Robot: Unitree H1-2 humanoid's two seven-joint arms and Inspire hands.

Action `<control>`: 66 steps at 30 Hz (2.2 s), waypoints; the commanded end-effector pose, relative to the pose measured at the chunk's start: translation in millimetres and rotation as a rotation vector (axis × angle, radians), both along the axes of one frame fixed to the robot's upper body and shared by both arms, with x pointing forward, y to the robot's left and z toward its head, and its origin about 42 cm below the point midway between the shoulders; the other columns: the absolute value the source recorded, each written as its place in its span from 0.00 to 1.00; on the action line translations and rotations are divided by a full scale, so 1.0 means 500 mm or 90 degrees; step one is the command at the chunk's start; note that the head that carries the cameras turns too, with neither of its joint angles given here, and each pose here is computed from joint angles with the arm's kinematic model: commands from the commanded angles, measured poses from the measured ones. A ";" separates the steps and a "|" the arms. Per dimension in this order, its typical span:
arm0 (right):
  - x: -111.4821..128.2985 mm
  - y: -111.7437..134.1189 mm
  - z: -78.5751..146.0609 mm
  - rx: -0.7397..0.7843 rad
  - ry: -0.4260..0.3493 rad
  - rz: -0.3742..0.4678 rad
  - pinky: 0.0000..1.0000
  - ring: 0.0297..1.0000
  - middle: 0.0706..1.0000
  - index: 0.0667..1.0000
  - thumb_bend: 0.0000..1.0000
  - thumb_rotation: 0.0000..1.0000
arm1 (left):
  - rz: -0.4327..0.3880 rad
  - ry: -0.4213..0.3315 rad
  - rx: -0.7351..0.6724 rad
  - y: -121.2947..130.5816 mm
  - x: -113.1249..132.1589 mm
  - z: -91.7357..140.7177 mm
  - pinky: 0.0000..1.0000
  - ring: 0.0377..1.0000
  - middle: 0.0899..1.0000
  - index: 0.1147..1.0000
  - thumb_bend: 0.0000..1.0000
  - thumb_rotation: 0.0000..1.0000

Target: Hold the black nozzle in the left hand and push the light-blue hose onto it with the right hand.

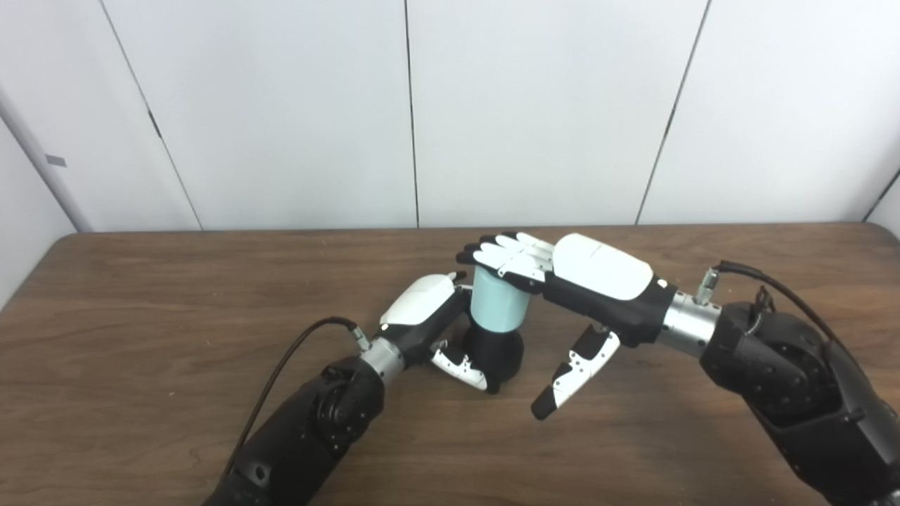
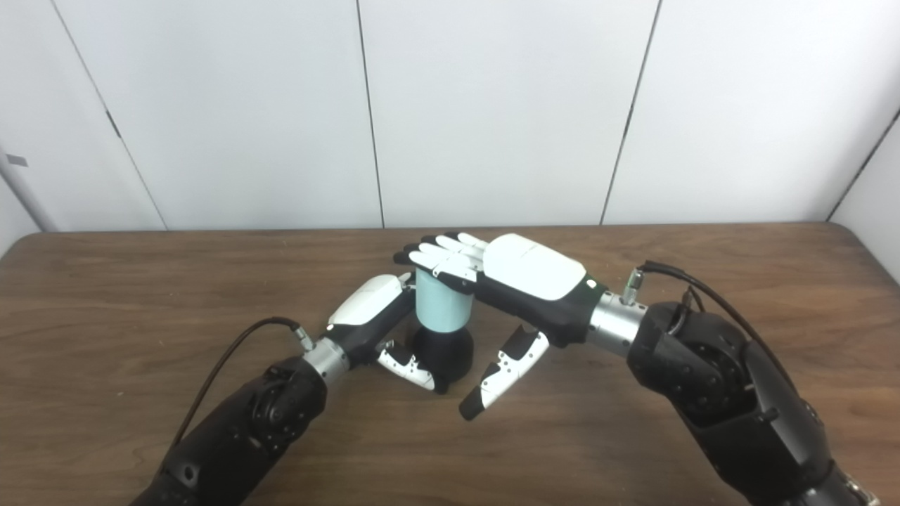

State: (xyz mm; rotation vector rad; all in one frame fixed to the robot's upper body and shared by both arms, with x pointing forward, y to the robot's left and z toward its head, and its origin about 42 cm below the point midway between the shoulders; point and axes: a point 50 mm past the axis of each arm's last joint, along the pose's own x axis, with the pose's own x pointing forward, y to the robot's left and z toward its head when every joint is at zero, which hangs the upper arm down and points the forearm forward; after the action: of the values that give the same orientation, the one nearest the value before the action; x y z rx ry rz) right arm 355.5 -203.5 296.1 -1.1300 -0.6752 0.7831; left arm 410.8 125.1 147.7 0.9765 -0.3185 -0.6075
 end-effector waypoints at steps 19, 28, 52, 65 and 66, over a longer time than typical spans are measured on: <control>0.012 0.015 -0.002 -0.107 0.002 -0.004 1.00 1.00 1.00 0.98 0.74 0.65 | 0.013 0.134 0.129 0.040 -0.045 -0.112 1.00 0.57 0.43 0.42 0.53 0.00; 0.003 0.048 -0.023 -0.144 0.025 0.019 1.00 1.00 1.00 0.96 0.76 0.67 | 0.010 0.130 0.135 0.039 -0.044 -0.111 1.00 0.57 0.44 0.41 0.53 0.00; 0.001 0.015 -0.062 -0.125 0.046 0.018 1.00 1.00 1.00 0.94 0.73 0.69 | 0.017 0.122 0.136 0.053 -0.033 -0.100 1.00 0.58 0.45 0.41 0.52 0.00; -0.013 0.027 -0.067 -0.102 0.066 0.024 0.97 1.00 0.98 0.91 0.73 0.69 | 0.016 0.118 0.137 0.050 -0.030 -0.098 1.00 0.58 0.44 0.41 0.53 0.00; -0.013 0.028 -0.067 -0.101 0.067 0.026 0.97 1.00 0.98 0.91 0.73 0.68 | 0.016 0.118 0.138 0.050 -0.030 -0.098 1.00 0.58 0.44 0.41 0.53 0.00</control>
State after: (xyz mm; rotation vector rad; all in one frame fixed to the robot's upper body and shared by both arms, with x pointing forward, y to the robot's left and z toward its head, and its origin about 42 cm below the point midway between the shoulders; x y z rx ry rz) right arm 357.5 -192.4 283.3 -1.2021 -0.6393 0.8185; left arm 412.3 128.4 150.5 0.9925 -0.3108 -0.6203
